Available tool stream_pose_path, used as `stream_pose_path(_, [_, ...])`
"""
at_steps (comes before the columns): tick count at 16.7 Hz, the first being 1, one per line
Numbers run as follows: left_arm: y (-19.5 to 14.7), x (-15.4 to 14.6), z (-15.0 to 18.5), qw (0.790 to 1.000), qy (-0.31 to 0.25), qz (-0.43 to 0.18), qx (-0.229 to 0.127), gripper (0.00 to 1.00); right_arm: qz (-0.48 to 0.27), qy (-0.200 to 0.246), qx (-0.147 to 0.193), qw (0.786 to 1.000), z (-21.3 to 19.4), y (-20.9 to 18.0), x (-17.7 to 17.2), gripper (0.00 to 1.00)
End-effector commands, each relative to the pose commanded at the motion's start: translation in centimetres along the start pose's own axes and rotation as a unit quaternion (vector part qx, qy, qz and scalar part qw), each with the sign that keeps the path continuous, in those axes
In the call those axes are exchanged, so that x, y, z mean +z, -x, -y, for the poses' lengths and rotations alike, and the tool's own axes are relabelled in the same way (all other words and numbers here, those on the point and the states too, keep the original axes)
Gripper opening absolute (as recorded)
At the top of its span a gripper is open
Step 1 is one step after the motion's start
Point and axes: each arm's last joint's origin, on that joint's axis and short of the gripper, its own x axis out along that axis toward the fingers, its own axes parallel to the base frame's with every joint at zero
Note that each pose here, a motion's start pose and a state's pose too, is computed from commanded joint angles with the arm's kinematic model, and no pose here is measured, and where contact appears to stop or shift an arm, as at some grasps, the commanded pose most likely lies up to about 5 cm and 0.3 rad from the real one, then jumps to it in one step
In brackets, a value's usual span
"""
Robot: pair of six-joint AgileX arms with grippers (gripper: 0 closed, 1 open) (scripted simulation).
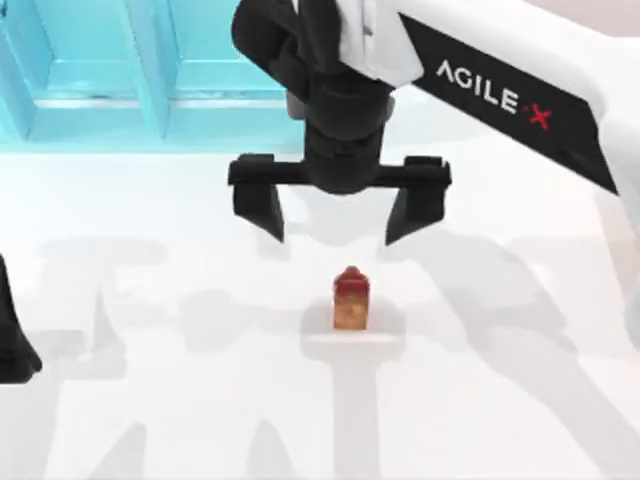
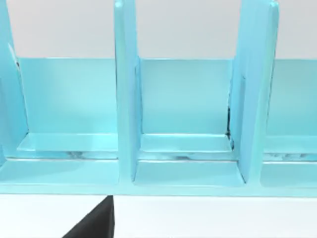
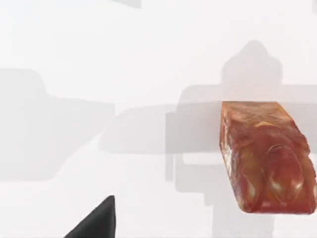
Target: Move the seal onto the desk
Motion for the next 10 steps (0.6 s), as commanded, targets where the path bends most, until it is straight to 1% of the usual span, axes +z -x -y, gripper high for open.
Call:
stream_pose_path(4, [0.0,0.0,0.0,1.000,0.000,0.000,0.000,1.00,-0.016,-0.001,-0.019,1.000,0.4,2.3,-0.2,1.00])
stream_pose_path(7, [0.0,0.0,0.0,1.000,0.000,0.000,0.000,1.00,-0.017,-0.001,-0.019,1.000,0.8,4.8,-0.6,1.00])
stream_pose_path(10, [0.0,0.0,0.0,1.000,0.000,0.000,0.000,1.00,-0.016,0.001,-0.017,1.000,1.0,5.7,-0.8,1.00])
